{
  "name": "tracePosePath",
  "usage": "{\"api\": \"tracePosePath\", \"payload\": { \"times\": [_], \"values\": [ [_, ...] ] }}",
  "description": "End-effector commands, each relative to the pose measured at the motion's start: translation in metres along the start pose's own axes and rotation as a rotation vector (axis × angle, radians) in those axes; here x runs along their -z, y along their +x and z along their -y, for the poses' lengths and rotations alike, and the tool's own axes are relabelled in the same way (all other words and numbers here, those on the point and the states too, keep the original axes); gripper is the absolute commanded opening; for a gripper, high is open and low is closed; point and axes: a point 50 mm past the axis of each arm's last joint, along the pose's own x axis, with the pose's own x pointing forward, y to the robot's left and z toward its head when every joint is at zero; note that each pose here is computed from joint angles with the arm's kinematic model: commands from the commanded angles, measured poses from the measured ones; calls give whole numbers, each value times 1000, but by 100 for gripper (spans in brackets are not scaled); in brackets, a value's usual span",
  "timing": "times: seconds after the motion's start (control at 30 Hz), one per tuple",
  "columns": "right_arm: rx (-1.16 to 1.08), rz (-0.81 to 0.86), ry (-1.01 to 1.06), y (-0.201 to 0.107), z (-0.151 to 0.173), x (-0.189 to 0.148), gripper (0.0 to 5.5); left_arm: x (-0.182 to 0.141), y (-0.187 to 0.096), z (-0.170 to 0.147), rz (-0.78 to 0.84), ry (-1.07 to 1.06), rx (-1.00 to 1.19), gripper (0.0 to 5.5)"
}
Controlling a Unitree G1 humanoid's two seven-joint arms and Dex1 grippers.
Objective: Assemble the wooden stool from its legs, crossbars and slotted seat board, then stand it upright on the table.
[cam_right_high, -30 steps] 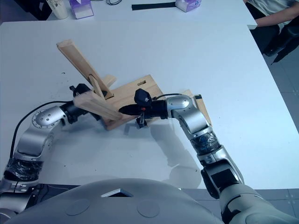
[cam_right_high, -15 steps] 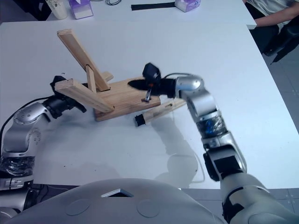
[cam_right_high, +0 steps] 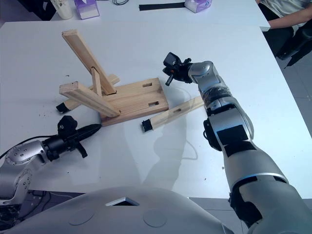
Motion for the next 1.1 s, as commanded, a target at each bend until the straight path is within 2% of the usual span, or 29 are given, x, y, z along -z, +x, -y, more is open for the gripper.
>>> {"api": "tracePosePath", "payload": {
  "times": [0.03,0.17,0.3,0.5,0.67,0.9,1.1],
  "values": [
    [-74,-2,-28,10,-15,-3,2,12,21,8,-74,35,19,0],
    [-184,15,-45,18,-31,-4,2,20,31,1,-141,71,-36,0],
    [-340,-32,-61,19,-49,11,2,24,34,-11,-171,94,-96,0],
    [-563,-115,-115,6,-63,38,2,14,43,-19,-108,77,-139,0],
    [-618,-152,-130,1,-66,49,2,8,46,-23,-70,70,-177,0],
    [-690,-83,-113,2,-74,40,2,-2,59,-37,-16,46,-238,0],
    [-771,-134,-109,-11,-81,59,2,-10,73,-39,1,65,-198,0]
  ]
}}
